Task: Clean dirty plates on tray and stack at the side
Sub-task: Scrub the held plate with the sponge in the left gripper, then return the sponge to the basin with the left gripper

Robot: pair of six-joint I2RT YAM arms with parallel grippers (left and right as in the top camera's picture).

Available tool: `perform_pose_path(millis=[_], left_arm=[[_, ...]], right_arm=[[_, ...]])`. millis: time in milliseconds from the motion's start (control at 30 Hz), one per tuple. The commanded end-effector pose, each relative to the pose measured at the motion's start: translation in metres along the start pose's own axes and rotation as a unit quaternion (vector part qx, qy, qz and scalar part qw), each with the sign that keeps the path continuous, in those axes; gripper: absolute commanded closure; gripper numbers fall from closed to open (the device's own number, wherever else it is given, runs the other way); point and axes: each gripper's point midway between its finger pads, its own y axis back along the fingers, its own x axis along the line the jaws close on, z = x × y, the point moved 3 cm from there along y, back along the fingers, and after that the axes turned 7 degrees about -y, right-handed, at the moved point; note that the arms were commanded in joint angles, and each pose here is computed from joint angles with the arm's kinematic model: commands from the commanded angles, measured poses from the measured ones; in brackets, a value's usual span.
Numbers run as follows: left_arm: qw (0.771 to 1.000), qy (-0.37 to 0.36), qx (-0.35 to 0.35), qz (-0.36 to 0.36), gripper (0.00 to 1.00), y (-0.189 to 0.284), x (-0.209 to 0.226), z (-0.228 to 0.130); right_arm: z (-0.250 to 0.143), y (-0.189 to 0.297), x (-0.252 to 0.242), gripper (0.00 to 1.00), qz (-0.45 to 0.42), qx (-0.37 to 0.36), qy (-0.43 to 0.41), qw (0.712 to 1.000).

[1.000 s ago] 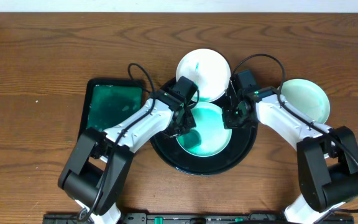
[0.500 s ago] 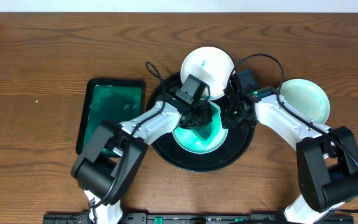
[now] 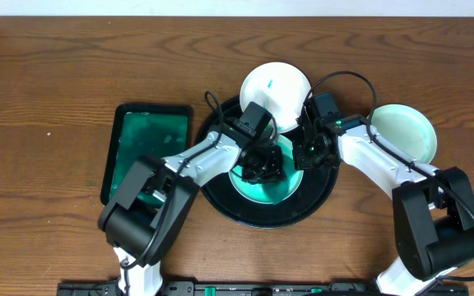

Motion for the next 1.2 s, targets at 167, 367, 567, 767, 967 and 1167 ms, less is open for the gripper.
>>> perform_pose_path(millis=[167,367,567,767,967,1167], left_arm=[[0.989,0.038,-0.065,0.128,0.93,0.060,0.044,-0.002],[0.974,-0.002,-0.206,0.097,0.93,0.167,0.021,0.002],[0.907,0.122,-0.294,0.277,0.93,0.253,0.104,-0.023],[0.862,0.232,-0.275,0.358,0.93,0.269,0.179,-0.040],[0.858,0.273,-0.231,0.368,0.93,0.250,0.219,-0.034],[0.879,0.254,-0.211,0.343,0.75,0.241,0.214,-0.032]], right_arm=[[0.004,0.000,-0.003,0.99,-0.009,-0.008,-0.007,1.000],[0.004,0.000,-0.003,0.99,-0.009,-0.008,-0.007,1.000],[0.003,0.000,-0.001,0.99,-0.003,-0.005,0.047,0.999],[0.004,-0.008,0.001,0.87,0.007,-0.002,0.073,0.997],[-0.001,-0.027,-0.004,0.99,0.001,0.016,0.062,0.998],[0.001,-0.019,-0.002,0.99,0.001,0.010,0.067,0.998]])
